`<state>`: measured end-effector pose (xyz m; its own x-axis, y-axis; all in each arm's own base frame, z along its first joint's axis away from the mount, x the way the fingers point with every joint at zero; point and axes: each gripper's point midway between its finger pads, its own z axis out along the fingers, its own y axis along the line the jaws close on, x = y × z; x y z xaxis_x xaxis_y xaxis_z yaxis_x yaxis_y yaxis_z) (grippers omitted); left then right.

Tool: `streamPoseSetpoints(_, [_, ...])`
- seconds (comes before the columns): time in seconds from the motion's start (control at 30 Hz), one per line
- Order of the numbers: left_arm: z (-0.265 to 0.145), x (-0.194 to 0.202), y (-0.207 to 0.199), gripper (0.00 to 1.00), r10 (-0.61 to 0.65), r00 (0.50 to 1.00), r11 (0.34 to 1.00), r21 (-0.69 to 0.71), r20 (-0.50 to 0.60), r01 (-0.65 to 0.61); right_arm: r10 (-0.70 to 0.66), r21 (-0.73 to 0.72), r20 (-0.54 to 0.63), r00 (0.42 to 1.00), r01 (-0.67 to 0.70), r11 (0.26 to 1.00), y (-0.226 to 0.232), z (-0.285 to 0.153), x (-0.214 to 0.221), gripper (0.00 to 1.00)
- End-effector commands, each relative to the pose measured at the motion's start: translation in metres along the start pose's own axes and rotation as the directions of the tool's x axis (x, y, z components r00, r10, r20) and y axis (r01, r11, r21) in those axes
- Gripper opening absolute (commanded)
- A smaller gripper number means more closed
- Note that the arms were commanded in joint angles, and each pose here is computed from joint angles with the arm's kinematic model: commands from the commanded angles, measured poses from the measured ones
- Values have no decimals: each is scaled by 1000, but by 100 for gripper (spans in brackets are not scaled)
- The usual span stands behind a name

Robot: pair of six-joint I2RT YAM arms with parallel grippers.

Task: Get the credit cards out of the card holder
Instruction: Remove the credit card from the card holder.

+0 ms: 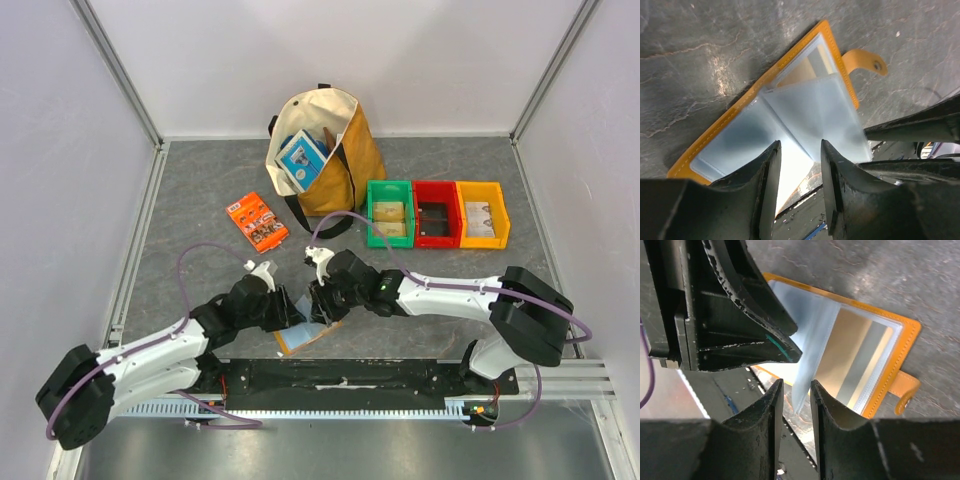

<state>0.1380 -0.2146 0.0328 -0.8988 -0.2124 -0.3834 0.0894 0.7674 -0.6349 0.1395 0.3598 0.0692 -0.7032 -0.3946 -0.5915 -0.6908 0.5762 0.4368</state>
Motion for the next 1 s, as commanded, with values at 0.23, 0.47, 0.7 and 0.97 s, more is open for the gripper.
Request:
streamPoseSetpoints(0.23, [-63, -56, -15, 50, -59, 943, 998, 39, 327, 49, -57, -265, 13, 998, 59, 962, 62, 5, -16, 38])
streamPoseSetpoints(0.47, [-76, -57, -17, 49, -58, 941, 998, 35, 334, 48, -82, -274, -20, 996, 74, 959, 68, 16, -9, 45])
streamPoseSetpoints(0.7, [-50, -35, -15, 42, -44, 976, 998, 41, 212, 36, -19, -188, 10, 1000, 21, 982, 35, 12, -18, 47])
streamPoseSetpoints(0.97, [-21, -7, -1, 25, -52, 995, 999, 15, 80, 51, 106, -220, 11, 994, -101, 970, 11, 27, -18, 36])
